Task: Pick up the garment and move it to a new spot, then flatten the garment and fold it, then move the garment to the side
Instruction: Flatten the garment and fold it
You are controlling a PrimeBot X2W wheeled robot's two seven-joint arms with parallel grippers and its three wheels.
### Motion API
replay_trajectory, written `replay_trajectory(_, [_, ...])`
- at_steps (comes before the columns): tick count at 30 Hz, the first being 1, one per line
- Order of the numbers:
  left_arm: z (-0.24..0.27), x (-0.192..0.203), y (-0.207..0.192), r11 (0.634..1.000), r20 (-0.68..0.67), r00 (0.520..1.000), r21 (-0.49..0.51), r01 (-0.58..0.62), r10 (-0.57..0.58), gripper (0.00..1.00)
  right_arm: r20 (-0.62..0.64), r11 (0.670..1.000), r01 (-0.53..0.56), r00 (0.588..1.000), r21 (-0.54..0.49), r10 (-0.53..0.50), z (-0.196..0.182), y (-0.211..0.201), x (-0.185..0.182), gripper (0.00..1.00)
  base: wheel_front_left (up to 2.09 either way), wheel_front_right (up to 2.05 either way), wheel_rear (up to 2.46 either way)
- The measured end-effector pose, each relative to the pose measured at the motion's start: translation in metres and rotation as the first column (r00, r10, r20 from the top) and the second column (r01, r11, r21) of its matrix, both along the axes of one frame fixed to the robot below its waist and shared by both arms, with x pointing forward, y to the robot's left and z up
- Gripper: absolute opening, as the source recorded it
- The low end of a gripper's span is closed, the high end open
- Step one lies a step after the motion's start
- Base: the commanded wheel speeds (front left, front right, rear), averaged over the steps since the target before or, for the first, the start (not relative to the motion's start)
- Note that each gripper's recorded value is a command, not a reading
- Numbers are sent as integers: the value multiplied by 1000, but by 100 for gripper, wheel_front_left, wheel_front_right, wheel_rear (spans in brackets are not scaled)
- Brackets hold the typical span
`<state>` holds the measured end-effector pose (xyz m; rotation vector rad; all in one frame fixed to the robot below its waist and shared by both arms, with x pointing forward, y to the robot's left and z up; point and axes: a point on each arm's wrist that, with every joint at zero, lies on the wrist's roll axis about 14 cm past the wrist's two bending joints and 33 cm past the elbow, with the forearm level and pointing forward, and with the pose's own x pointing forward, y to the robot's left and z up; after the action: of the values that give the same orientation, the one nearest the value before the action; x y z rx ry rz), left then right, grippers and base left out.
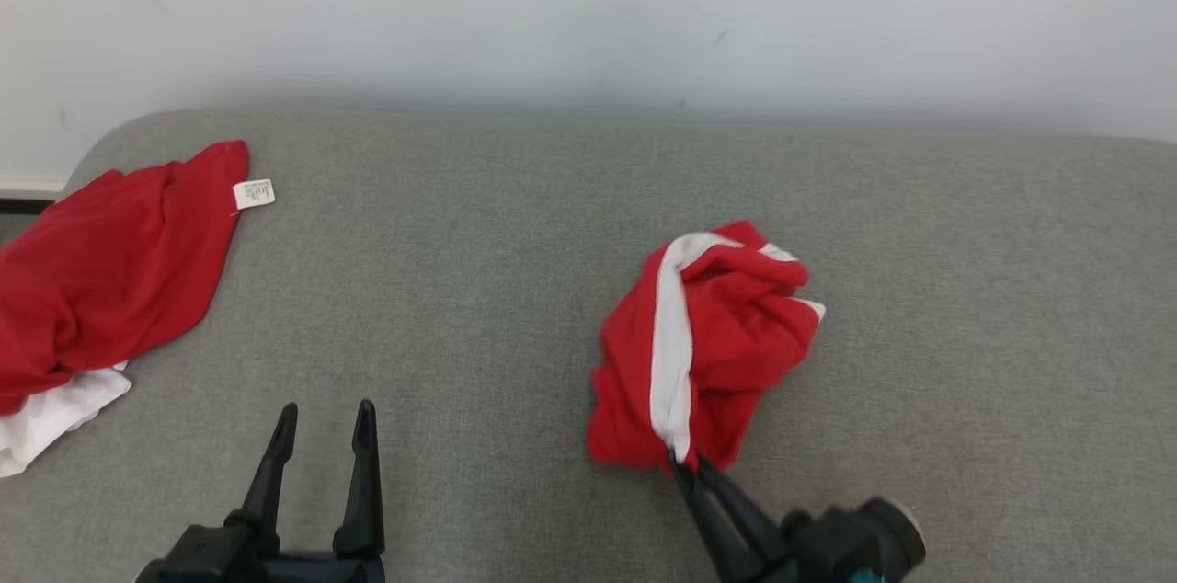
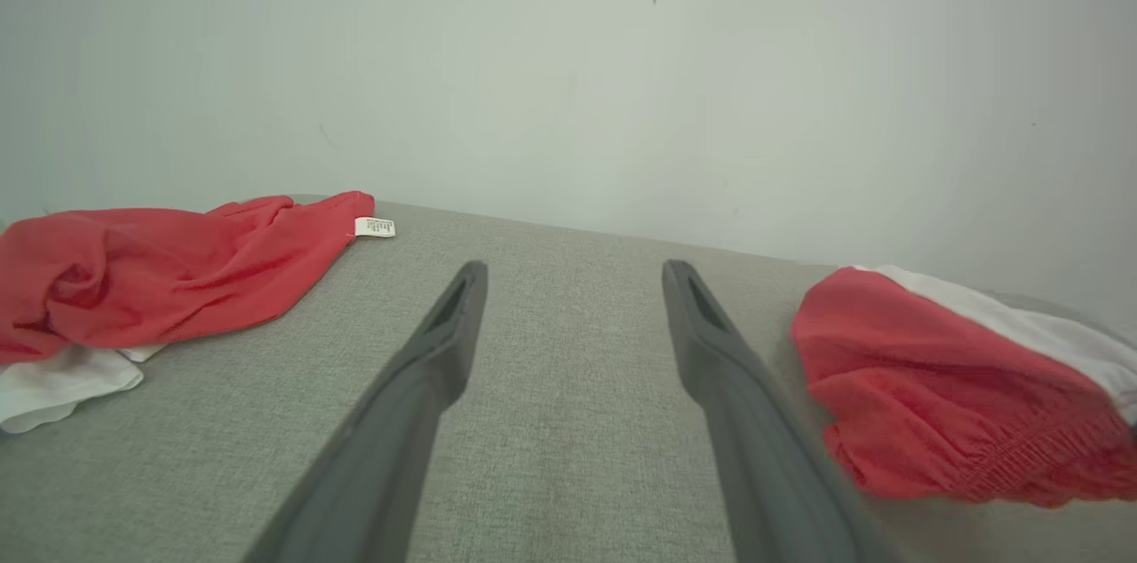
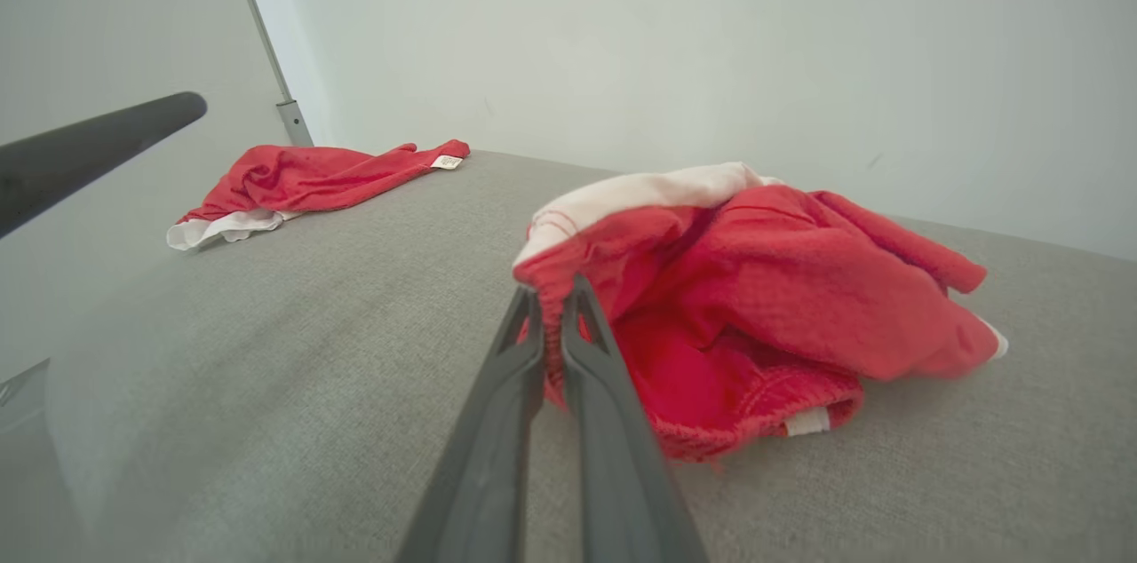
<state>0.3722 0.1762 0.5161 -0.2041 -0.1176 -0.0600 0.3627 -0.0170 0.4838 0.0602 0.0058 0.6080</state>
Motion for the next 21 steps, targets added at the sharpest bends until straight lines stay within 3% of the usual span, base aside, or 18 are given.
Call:
replay_trajectory(5, [0, -3, -5, 1000, 0, 1000, -6, 14, -14, 100, -66, 999, -17, 998, -44, 14, -25, -10, -33, 0, 0, 0, 0])
replay_trajectory(10, [-4, -6, -5, 1000, -13, 1000, -15, 14, -14, 100, -174, 985, -39, 985, -169, 9, -70, -36, -65, 0, 0, 0, 0])
replay_trajectory(13, [-5, -5, -8, 1000, -15, 1000, -16, 23, -23, 100, -209, 974, -15, 977, -226, -34, -87, -57, -68, 0, 0, 0, 0])
replay_trajectory(16, [-7, -3, -10, 999, -19, 999, -17, 29, -29, 100, -223, 976, 29, 972, -217, -79, -89, -67, -64, 0, 0, 0, 0])
replay_trajectory(17, [-7, -2, -11, 999, -21, 999, -17, 32, -32, 100, -217, 978, 40, 972, -206, -86, -86, -67, -61, 43, 0, 0, 0])
replay_trajectory(18, [-8, -1, -12, 999, -22, 999, -19, 34, -35, 100, -208, 979, 44, 974, -199, -86, -83, -66, -59, 43, 0, 0, 0])
replay_trajectory(19, [-8, 0, -12, 999, -24, 999, -22, 36, -36, 100, -198, 981, 46, 977, -187, -83, -79, -64, -56, 100, 0, 0, 0])
replay_trajectory(21, [-9, 1, -14, 999, -26, 999, -24, 42, -42, 100, -190, 986, 53, 978, -159, -83, -72, -61, -53, 100, 0, 0, 0])
